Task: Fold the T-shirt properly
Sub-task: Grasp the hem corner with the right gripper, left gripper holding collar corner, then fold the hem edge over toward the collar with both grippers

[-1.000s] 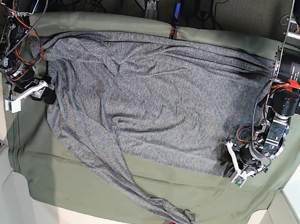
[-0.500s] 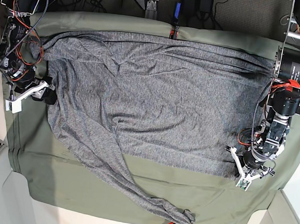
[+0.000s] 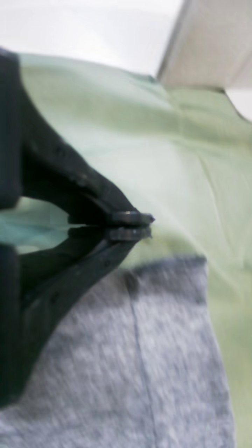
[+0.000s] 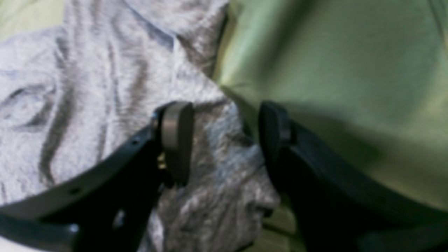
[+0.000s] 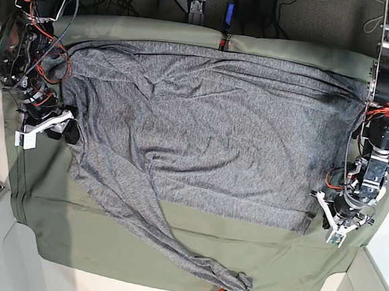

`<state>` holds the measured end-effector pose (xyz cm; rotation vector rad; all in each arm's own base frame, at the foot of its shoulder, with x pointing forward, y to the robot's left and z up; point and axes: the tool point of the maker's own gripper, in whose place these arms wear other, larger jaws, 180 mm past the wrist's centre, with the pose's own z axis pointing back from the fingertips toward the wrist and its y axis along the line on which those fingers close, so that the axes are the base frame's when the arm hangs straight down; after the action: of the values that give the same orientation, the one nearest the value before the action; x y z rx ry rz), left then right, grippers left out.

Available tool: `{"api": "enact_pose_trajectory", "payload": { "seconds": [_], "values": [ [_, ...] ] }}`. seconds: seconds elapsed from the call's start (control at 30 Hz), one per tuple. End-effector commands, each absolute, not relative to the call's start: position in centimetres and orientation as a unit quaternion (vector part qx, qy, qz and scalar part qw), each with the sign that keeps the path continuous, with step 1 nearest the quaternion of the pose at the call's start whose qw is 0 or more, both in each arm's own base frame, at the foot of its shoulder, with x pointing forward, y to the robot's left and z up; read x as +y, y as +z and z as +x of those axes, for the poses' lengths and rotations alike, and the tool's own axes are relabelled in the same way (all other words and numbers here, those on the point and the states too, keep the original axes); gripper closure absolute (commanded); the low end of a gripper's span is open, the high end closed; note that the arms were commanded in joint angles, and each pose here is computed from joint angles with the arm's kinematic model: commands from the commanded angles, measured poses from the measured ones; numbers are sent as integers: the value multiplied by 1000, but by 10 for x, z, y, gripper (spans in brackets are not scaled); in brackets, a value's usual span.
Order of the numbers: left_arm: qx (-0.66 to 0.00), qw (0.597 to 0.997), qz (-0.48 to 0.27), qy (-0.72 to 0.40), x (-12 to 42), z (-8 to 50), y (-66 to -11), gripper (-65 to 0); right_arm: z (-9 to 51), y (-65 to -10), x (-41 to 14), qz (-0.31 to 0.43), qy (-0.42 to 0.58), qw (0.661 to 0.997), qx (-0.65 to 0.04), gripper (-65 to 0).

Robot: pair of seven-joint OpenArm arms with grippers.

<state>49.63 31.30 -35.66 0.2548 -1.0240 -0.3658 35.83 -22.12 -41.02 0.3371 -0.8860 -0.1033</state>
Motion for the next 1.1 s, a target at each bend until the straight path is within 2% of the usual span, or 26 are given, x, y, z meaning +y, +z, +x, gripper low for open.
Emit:
{"api": "enact_pose_trajectory", "payload": {
  "seconds": [0.0,0.17,0.37,0.53,0.63,1.07],
  "values": [
    [-511,835,114,-173,313,510,-332,0,363,-404,-224,162,-45,888,-427,-306],
    [-502,841,60,-190,295,505,-338,0,374,-393,-222,166,-44,881,-440,-306],
    [-500,842,61,-192,299,504,-337,0,381,-387,-222,167,-40,881,-442,-293],
    [-506,841,57,-182,301,505,-333,0,385,-383,-222,166,-40,877,-449,-80],
    [-507,841,61,-178,305,505,-332,0,396,-370,-226,163,-37,869,-466,-2],
    [-520,834,86,-163,354,495,-303,0,411,-340,-223,169,-18,860,-481,0]
  ]
}}
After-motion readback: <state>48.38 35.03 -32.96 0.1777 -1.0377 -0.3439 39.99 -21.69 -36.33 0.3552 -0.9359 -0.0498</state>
